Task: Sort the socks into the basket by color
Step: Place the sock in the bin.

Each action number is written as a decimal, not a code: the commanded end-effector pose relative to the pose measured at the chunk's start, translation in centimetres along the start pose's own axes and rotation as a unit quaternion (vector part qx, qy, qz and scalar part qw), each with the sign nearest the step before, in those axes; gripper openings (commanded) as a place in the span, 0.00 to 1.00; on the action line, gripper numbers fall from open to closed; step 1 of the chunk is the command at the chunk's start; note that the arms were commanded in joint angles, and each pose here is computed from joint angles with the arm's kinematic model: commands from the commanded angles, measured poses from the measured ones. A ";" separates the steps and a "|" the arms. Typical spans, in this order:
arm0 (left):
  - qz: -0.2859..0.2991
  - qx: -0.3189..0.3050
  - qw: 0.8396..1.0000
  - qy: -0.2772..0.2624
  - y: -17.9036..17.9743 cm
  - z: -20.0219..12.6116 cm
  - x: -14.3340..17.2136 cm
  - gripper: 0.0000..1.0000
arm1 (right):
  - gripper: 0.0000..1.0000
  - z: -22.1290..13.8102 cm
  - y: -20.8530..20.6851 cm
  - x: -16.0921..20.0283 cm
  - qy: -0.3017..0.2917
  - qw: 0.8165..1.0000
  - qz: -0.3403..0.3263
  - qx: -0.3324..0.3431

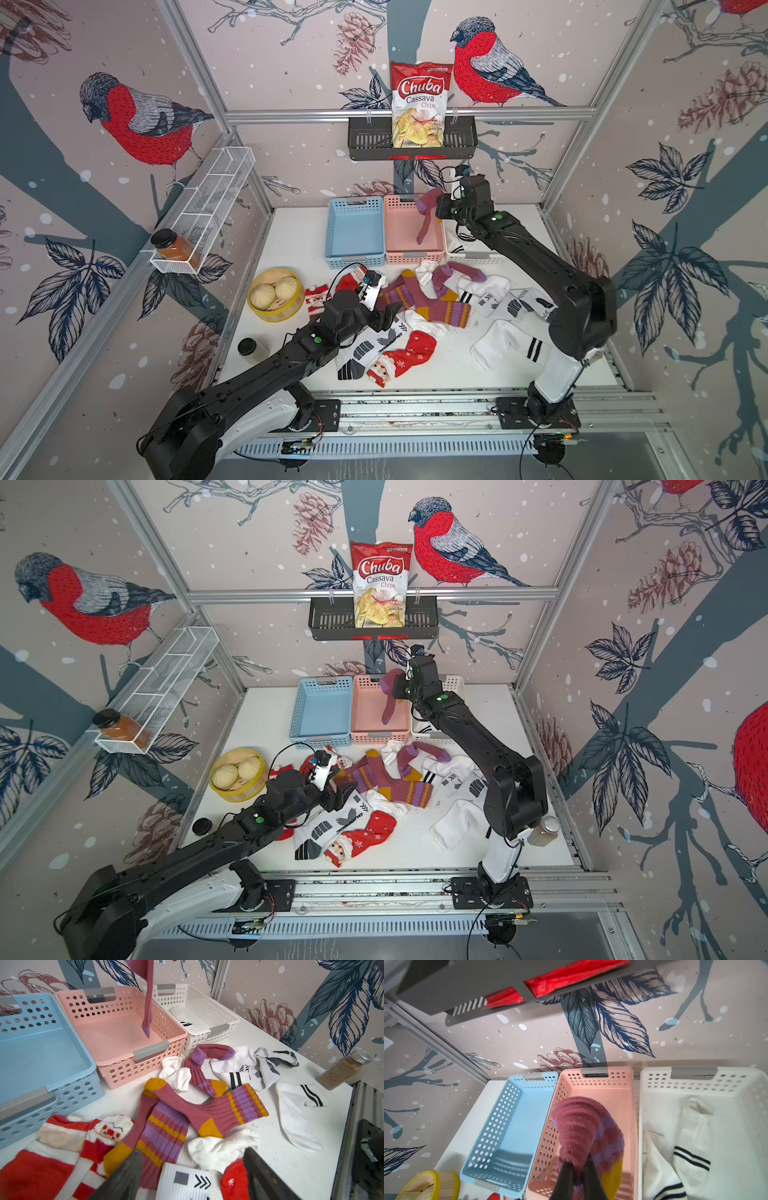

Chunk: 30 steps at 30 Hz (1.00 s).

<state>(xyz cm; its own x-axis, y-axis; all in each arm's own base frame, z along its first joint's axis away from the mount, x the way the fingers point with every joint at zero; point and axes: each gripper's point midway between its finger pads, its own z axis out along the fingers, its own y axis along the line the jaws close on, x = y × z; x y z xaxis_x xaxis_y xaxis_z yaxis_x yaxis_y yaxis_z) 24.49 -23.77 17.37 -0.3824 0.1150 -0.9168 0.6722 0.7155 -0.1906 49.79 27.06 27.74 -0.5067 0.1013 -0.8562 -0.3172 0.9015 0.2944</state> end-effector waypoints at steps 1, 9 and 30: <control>0.000 0.005 1.000 -0.019 -0.2 -0.1 -0.9 0.78 | 0.10 3.2 -0.1 1.5 0.018 1.000 -0.001 -0.001; 0.000 0.002 1.000 -0.021 -0.2 -0.4 -1.1 0.78 | 0.30 7.8 -0.8 5.7 0.093 0.996 -0.003 0.012; -0.004 -0.013 1.000 -0.020 0.4 -0.1 -1.0 0.83 | 0.57 -3.5 -1.3 12.5 0.088 0.996 0.011 0.016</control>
<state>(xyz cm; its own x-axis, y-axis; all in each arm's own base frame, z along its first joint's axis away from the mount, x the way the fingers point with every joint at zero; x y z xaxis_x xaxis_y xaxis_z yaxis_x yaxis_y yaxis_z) 24.69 -23.45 17.46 -0.3840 0.1026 -0.9176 0.6542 0.7315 -0.1920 41.59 25.84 18.02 -0.6713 0.0055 -0.7412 -0.2998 0.9125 0.2783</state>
